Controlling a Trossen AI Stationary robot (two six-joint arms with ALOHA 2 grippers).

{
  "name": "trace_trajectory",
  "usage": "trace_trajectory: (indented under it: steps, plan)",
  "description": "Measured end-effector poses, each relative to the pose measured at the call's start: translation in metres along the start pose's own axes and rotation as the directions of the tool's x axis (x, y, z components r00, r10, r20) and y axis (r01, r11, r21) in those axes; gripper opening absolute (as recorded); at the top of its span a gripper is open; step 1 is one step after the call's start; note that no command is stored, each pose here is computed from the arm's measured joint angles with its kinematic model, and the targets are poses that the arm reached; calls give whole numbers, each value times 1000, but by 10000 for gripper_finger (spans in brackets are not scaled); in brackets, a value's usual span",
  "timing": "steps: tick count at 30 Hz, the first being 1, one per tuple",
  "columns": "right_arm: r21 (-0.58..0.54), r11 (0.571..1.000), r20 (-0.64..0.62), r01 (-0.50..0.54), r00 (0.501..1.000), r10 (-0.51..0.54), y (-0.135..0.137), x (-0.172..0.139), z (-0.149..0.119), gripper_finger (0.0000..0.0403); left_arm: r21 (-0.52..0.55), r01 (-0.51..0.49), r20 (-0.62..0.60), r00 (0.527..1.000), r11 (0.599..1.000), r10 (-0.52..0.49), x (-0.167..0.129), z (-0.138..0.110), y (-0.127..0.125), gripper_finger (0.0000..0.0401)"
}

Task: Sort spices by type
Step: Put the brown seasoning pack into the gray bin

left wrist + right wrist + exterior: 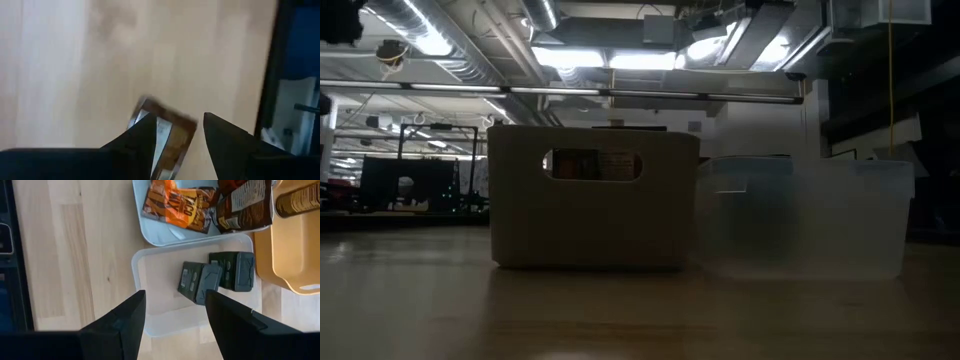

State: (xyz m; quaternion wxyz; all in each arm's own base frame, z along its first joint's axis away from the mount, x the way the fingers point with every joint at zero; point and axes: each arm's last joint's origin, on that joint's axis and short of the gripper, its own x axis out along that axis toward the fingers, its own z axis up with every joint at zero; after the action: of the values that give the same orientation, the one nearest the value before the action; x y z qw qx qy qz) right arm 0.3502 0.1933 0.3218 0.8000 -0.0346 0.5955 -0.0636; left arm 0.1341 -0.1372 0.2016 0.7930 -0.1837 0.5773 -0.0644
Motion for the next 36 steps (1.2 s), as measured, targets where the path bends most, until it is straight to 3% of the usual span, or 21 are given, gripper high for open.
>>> trace_trajectory:
  steps: [6, 11, 20, 26, 36]
  plan:
    - [1, 1000, 3, -2, 1000, 2, 0, 0, 0, 205, -116, -85, -71, 994, 990, 77, 1, -6, 8, 152]
    - [0, 1000, 1, -1, 1000, 1, 0, 0, 0, 205, -143, -117, -89, 990, 983, 104, 0, -8, 10, 181]
    - [-27, 1000, 1, 0, 1000, 0, 0, 0, 0, 205, -101, -136, -132, 984, 986, 122, 8, -9, 8, 249]
    - [-37, 999, 0, 0, 1000, 0, 0, 0, 0, 205, 9, -124, -254, 959, 992, 122, 36, -16, -2, 255]
    - [-48, 999, 4, -2, 1000, 3, 0, 0, 0, 205, 47, -280, -354, 893, 959, 279, 73, -26, -1, 255]
